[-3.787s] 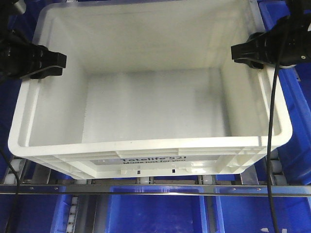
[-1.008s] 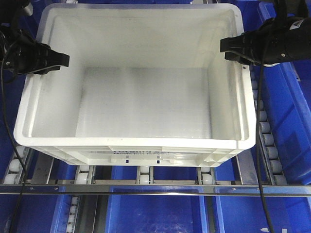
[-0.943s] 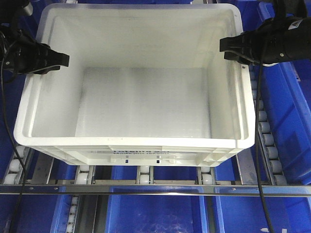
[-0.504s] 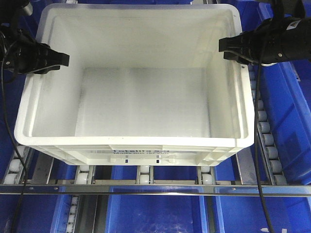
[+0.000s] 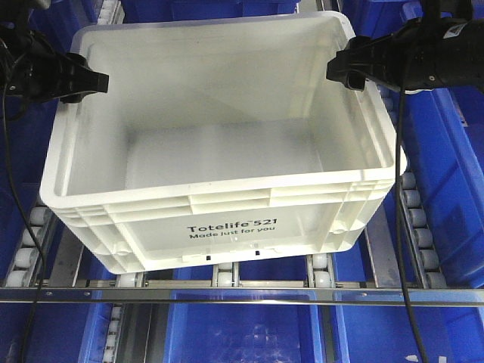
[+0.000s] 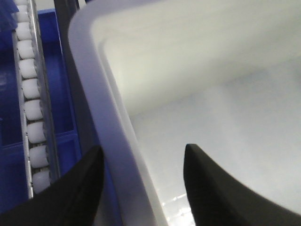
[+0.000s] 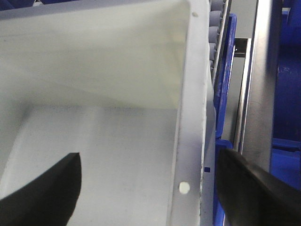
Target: Move bin from left to right shelf
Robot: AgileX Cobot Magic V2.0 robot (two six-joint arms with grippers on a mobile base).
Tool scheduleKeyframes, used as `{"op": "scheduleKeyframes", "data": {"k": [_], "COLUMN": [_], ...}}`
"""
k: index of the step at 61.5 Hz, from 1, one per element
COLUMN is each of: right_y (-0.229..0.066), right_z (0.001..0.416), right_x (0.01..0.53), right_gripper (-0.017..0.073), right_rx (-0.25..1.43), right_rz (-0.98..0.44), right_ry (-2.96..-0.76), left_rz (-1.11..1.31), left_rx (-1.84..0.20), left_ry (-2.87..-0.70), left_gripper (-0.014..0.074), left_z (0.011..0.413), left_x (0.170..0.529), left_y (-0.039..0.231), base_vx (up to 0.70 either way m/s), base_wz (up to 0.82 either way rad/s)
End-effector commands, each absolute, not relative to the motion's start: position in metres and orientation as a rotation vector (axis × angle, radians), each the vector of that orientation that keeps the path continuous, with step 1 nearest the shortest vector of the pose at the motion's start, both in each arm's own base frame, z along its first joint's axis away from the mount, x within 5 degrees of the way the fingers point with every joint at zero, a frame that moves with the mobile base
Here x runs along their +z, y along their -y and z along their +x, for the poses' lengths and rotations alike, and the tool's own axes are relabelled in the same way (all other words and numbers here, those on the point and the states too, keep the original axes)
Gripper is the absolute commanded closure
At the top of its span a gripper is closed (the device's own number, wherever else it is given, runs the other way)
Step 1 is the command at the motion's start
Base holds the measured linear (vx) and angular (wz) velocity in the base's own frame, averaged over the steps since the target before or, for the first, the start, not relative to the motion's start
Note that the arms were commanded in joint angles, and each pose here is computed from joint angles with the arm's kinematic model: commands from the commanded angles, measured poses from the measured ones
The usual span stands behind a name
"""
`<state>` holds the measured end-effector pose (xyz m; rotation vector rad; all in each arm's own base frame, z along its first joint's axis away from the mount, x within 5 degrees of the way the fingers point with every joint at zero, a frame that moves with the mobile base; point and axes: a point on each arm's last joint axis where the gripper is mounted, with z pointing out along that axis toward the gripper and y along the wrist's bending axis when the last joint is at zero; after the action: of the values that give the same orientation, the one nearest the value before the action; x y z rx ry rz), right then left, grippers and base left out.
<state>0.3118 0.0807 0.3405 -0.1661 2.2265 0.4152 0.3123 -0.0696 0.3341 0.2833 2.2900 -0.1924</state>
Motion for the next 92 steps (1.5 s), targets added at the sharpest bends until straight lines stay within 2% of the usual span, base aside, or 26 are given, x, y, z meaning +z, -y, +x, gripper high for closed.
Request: {"op": "scheduleKeyframes", "data": {"k": [1,23,46,59,72,92], "right_y": [-0.077,-0.074,-0.074,-0.063,-0.049,-0.028], "right_z": [0.304,0.281,0.272,0.247,0.207,0.133], "right_x": [0.375,0.397,0.387,0.378,0.367,0.329], "right_gripper": [-0.0027,-0.0027,-0.0027,-0.0027,-0.0027,-0.0027], "right_rx": [0.410,0.425,0.400,0.346,0.293,0.161], "right_rz": [-0.155,-0.169,-0.235,-0.194,-0.140,-0.183], "right_ry": [-2.071,-2.022,-2.129,-2.029,-1.861,-1.651], "left_rz": [0.259,0.268,0.286,0.278,0.227,0.196], "left_rx": [-0.202,-0.208,-0.222,-0.210,-0.214,-0.191], "left_ry": [-2.122,-2.126,-2.210,-2.173,-2.061,-1.813], "left_gripper": [0.0215,0.0215,0.0215,0.0215,0.0215,0.0215], "left_z": [0.304,0.289,0.280,0.263,0.226,0.127], "left_x": [0.370,0.381,0.378,0.373,0.351,0.319], "left_y": [0.069,0.067,0.067,0.062,0.053,0.030], "base_vx": [0.00,0.00,0.00,0.00,0.00,0.00], "base_wz": [0.00,0.00,0.00,0.00,0.00,0.00]}}
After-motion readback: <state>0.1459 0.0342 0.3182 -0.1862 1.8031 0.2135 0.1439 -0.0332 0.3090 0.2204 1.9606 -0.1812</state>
